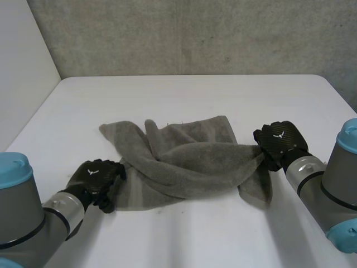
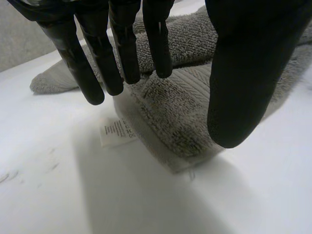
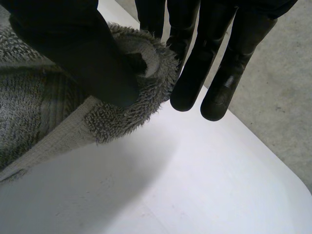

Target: Fold the towel.

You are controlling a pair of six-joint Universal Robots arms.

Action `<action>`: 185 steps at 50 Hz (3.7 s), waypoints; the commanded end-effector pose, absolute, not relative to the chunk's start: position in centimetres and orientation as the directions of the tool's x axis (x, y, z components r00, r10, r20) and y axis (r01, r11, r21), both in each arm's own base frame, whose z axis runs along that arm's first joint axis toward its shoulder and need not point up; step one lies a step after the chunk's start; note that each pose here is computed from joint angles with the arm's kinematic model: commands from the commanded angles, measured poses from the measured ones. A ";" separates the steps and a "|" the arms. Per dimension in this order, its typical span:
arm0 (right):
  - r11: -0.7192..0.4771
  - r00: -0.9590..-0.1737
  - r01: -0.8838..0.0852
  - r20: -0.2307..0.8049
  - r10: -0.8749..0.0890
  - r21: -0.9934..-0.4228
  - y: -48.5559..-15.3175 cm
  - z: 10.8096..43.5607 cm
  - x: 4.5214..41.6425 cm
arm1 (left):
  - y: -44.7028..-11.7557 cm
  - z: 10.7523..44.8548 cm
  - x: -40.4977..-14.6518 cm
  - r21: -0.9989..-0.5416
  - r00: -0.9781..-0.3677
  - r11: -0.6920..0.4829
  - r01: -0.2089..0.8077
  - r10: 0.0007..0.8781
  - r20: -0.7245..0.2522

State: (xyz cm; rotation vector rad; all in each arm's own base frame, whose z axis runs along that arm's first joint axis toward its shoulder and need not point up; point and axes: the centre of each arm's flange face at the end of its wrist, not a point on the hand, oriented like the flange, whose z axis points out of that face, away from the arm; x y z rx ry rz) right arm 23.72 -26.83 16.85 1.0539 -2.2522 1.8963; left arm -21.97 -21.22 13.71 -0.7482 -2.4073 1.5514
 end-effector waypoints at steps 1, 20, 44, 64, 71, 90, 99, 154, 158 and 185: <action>0.047 -0.770 -0.494 0.411 -0.487 -0.868 -26.5 16.5 23.8 | -22.5 12.9 -22.3 -0.909 -0.860 0.291 0.299 0.495 -0.125; 0.049 -0.769 -0.495 0.411 -0.490 -0.868 -26.4 16.4 23.8 | -22.6 11.5 -22.3 -0.885 -0.843 0.305 0.353 0.513 -0.160; 0.050 -0.768 -0.495 0.410 -0.492 -0.868 -26.3 16.3 23.8 | -23.8 14.3 -22.6 -0.931 -0.855 0.176 0.318 0.477 -0.202; 0.078 -0.764 -0.508 0.407 -0.500 -0.858 -26.6 19.1 23.8 | -24.3 22.0 -20.7 -0.964 -0.915 0.009 0.265 0.318 -0.249; 0.073 -0.754 -0.520 0.417 -0.508 -0.851 -26.8 20.2 24.1 | -26.6 23.9 -17.7 -0.967 -0.947 -0.015 0.255 0.198 -0.253; -0.099 -0.733 -0.534 0.518 -0.440 -0.840 -23.4 31.6 22.8 | -21.8 29.1 -18.7 -0.978 -0.935 0.006 0.211 0.294 -0.200; -0.155 -0.671 -0.581 0.578 -0.464 -0.799 -21.9 36.9 22.5 | -21.3 33.7 -18.9 -0.985 -0.938 -0.037 0.168 0.300 -0.171; -0.235 -0.427 -0.734 0.703 -0.569 -0.637 -30.9 24.9 25.4 | -32.0 22.6 -20.2 -0.992 -0.978 0.087 0.094 0.192 -0.076; -0.178 -0.389 -0.769 0.670 -0.632 -0.615 -30.6 21.3 25.0 | -31.0 17.3 -19.9 -0.971 -0.973 0.206 0.125 0.218 -0.079; 0.212 -0.844 -0.386 0.251 -0.473 -0.898 -28.1 17.9 20.0 | -30.1 19.5 -17.9 -0.983 -0.984 0.157 0.100 0.165 -0.074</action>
